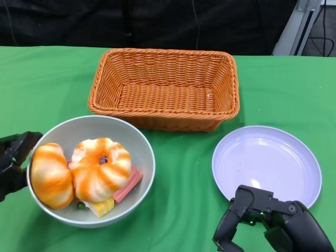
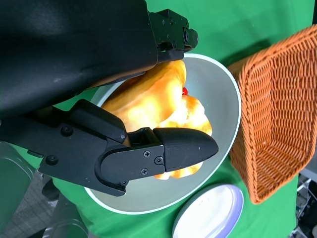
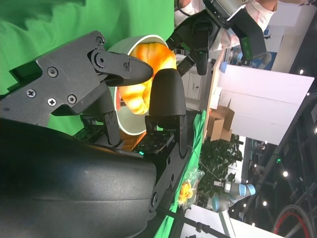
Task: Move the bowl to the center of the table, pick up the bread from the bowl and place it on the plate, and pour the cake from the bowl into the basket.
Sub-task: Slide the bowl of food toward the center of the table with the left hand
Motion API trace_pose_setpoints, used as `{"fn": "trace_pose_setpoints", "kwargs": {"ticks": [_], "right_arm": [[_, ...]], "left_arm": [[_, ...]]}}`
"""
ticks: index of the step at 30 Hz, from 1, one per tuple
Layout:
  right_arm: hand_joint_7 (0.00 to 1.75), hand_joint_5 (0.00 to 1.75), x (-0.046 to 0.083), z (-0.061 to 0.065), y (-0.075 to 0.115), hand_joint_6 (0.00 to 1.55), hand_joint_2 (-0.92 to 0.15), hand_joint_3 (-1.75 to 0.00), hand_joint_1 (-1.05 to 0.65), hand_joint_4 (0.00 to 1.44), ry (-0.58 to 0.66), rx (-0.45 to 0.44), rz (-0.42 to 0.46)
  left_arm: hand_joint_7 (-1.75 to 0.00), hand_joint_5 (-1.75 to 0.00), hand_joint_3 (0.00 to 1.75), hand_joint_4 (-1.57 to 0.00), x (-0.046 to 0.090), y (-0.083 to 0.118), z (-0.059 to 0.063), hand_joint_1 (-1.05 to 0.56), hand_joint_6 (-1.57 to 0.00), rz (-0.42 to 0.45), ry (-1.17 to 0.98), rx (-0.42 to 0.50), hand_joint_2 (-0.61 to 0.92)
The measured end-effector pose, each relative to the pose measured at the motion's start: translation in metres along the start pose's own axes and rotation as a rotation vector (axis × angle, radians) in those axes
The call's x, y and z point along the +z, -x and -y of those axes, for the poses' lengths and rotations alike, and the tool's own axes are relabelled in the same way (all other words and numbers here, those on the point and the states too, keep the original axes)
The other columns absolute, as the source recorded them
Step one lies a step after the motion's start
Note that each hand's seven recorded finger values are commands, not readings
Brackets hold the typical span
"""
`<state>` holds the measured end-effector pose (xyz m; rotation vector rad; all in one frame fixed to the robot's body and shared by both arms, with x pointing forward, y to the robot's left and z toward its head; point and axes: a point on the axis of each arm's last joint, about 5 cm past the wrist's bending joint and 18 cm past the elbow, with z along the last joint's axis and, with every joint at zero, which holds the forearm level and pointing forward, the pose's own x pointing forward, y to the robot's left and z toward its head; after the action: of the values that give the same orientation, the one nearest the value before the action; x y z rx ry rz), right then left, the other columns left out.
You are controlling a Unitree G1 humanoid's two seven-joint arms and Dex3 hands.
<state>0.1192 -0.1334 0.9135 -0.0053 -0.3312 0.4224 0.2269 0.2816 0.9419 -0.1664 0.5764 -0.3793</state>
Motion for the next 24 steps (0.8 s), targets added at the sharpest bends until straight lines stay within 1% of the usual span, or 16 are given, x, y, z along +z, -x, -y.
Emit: {"fn": "trace_pose_setpoints", "kwargs": {"ticks": [8, 13, 17, 24], "right_arm": [[1.28, 1.50, 0.000, 0.000, 0.000, 0.73, -0.61, -0.69, -0.24, 0.78, 0.008, 0.004, -0.001], [1.28, 1.50, 0.000, 0.000, -0.001, 0.72, -0.61, -0.70, -0.22, 0.78, 0.010, 0.008, 0.003], [1.28, 1.50, 0.000, -0.001, -0.002, 0.73, -0.60, -0.72, -0.23, 0.78, 0.010, 0.011, 0.006], [1.29, 1.50, 0.000, -0.002, -0.003, 0.73, -0.60, -0.73, -0.25, 0.78, 0.011, 0.015, 0.007]], "left_arm": [[0.00, 0.00, 0.63, 0.00, -0.004, -0.002, 0.004, -0.79, 0.00, -0.049, 0.040, -0.006, 0.92], [0.00, 0.00, 0.62, 0.00, -0.007, -0.006, 0.012, -0.78, 0.00, -0.091, 0.104, -0.064, 0.92], [0.00, 0.00, 0.63, 0.00, -0.006, -0.006, 0.018, -0.78, 0.00, -0.103, 0.117, -0.105, 0.92], [0.00, 0.00, 0.64, 0.00, -0.005, -0.008, 0.026, -0.78, 0.00, -0.115, 0.112, -0.144, 0.92]]}}
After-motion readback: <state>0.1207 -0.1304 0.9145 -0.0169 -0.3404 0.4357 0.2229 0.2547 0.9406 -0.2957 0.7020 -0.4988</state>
